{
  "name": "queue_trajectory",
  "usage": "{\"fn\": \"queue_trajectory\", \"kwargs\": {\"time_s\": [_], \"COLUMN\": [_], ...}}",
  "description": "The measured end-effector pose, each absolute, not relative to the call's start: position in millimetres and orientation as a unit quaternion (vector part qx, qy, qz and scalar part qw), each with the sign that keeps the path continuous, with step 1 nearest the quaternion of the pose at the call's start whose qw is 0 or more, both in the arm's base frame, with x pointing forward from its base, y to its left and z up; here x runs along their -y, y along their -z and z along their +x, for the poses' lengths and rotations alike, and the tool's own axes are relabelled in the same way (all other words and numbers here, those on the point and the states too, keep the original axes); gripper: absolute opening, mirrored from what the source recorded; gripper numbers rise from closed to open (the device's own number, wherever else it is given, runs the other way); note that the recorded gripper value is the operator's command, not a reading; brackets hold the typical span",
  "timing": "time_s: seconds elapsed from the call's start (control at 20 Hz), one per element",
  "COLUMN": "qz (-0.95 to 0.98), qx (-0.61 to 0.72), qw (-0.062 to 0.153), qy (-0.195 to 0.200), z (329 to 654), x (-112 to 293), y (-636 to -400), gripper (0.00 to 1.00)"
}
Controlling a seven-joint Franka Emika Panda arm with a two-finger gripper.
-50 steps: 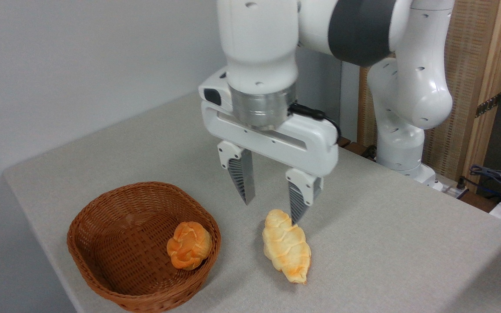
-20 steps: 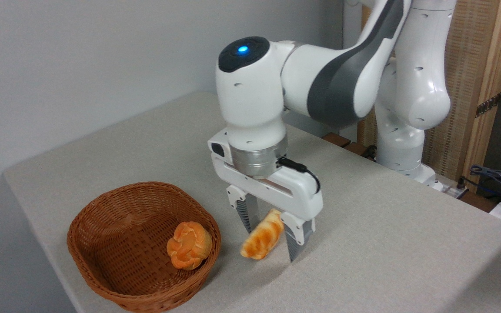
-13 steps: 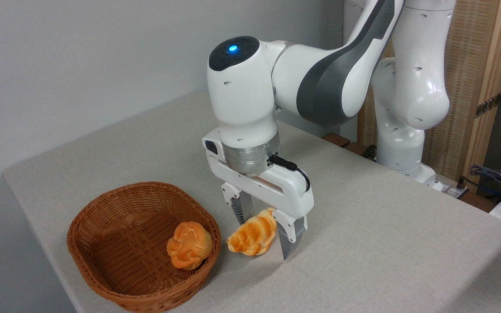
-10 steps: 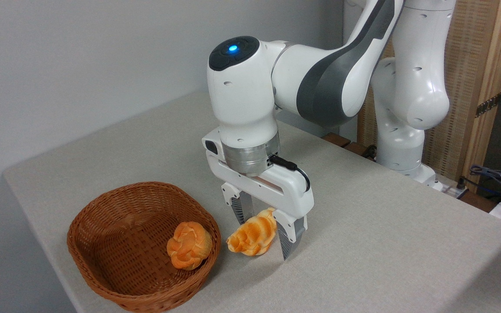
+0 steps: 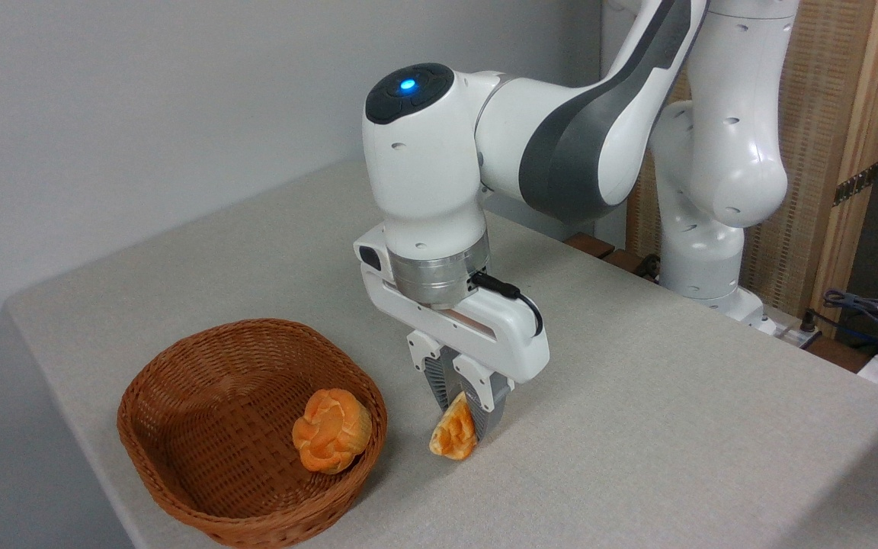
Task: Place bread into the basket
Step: 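Lift the croissant roll and rotate it toward the wicker basket, then carry the held roll over the basket and lower it inside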
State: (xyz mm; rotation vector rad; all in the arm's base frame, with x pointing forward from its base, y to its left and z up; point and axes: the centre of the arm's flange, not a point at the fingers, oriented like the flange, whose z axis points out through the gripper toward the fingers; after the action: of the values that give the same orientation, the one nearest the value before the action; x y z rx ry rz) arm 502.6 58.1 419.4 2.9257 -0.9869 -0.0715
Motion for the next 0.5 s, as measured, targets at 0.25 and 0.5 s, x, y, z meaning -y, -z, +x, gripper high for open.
{"fn": "queue_trajectory", "kwargs": {"time_s": [0.25,0.5], "qz": [0.947,0.950], "qx": [0.318,0.311], "qw": [0.028,0.034], "qy": [0.021,0.000], "z": [503.3,509.8], "x": [-57.9,-58.8], "y": [-421.0,-437.5], "gripper": [0.21,0.21]}}
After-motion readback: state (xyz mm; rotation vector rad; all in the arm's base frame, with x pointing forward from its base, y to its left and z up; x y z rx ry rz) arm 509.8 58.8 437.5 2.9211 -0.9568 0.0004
